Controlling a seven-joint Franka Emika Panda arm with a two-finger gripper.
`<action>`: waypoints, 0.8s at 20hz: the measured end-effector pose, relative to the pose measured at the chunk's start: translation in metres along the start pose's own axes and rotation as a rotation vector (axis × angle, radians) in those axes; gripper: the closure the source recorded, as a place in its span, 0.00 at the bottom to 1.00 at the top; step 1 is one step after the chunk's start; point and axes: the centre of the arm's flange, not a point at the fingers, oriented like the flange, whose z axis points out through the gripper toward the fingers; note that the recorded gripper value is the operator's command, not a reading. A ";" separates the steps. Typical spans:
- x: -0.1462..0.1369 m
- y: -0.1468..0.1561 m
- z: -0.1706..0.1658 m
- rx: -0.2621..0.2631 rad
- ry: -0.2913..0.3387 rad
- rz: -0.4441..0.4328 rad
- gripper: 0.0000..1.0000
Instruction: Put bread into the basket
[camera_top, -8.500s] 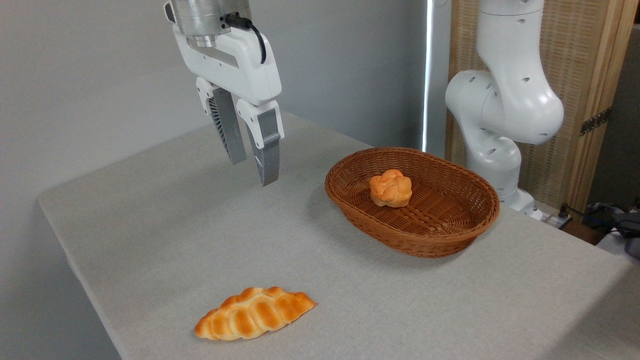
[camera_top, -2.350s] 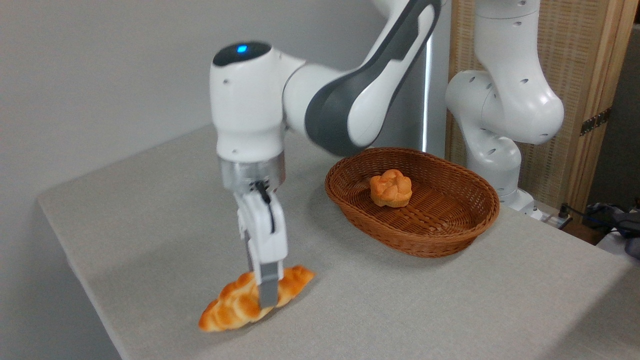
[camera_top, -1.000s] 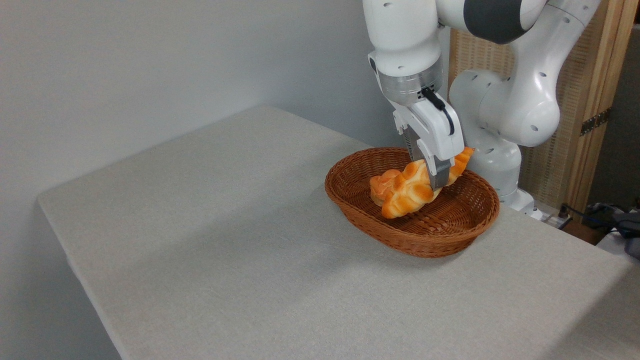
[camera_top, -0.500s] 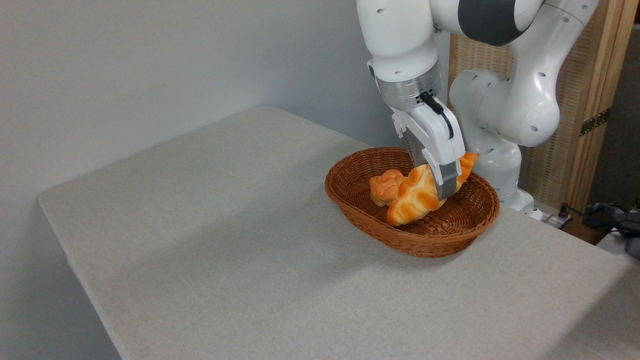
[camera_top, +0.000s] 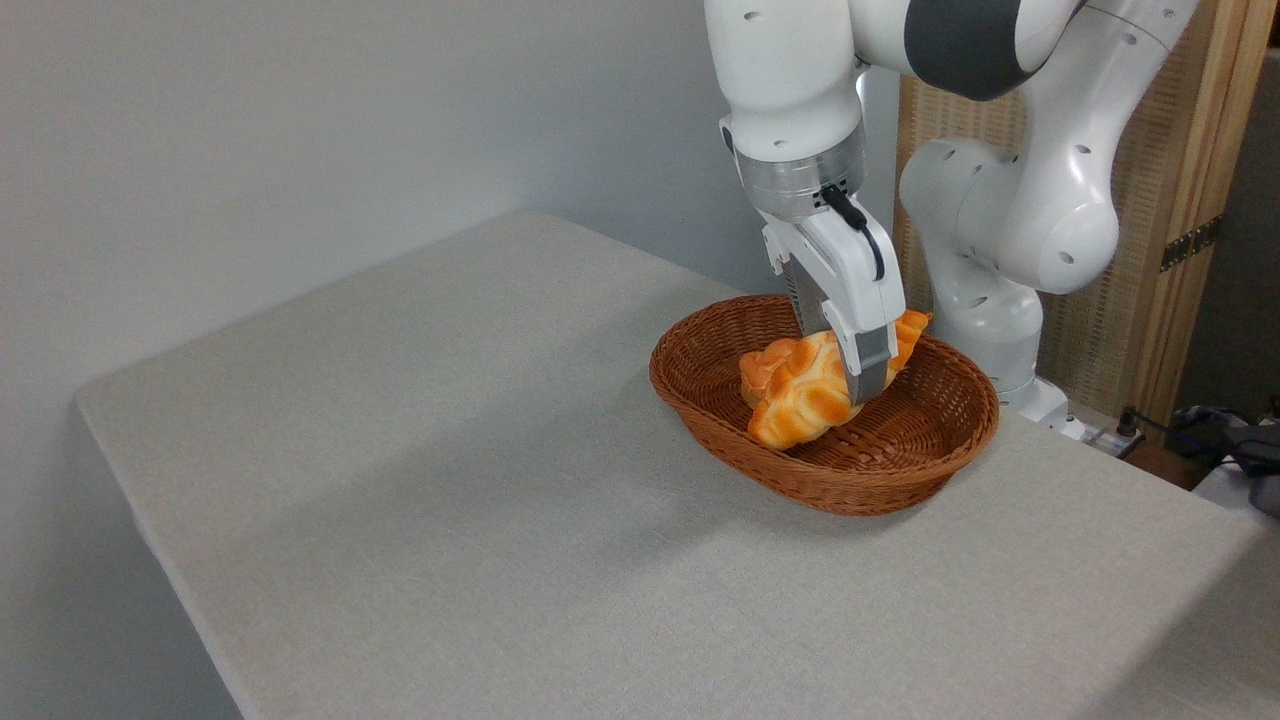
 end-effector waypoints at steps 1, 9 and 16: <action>0.000 0.000 0.000 0.000 0.000 0.000 0.00; 0.000 -0.001 -0.003 0.006 0.003 -0.001 0.00; 0.032 -0.012 -0.070 0.127 0.032 -0.091 0.00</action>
